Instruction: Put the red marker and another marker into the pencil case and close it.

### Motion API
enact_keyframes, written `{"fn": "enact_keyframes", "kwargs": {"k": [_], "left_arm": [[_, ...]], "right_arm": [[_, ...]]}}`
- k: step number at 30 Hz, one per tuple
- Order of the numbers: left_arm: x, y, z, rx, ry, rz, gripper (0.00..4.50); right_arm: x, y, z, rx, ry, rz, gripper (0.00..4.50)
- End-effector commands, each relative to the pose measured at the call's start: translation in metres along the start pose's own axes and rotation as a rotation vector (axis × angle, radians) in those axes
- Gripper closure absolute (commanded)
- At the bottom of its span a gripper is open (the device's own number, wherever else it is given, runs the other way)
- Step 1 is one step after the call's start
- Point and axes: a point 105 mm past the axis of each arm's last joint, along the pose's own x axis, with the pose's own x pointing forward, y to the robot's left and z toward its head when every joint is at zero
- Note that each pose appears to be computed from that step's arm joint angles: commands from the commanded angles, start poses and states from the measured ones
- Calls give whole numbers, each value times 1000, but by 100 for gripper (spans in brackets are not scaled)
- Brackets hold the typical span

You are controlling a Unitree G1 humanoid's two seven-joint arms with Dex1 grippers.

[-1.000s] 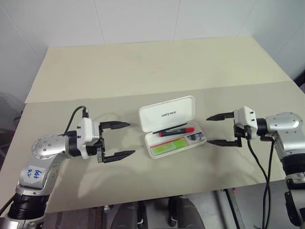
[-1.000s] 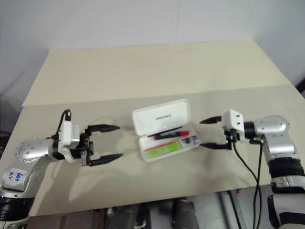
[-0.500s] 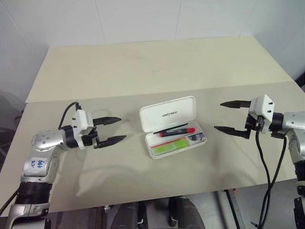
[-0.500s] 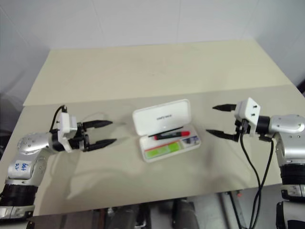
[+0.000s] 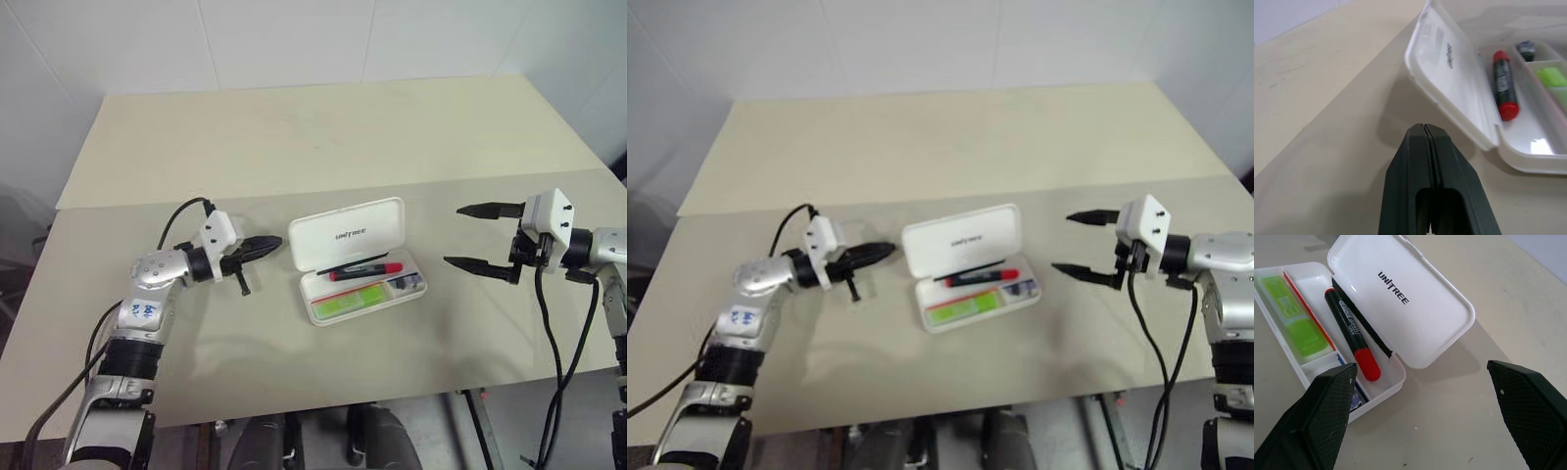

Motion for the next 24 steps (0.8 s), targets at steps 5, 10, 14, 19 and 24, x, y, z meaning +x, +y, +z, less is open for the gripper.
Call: {"fn": "enact_keyframes", "kwargs": {"k": [5,10,14,19,24], "left_arm": [[16,3,20,81,-78,-9,448],[18,-1,30,144,-96,-56,448],[19,-9,45,186,-133,-135,448],[21,-23,48,228,-129,-233,448],[27,-36,49,275,-118,-300,448]], "right_arm": [[-11,-5,13,-52,-6,-44,0],[-11,-9,21,-104,-40,-90,0],[-10,-13,25,-95,-52,-104,0],[-11,-14,26,-89,-55,-110,0],[-10,-12,26,-85,-64,-115,0]]}}
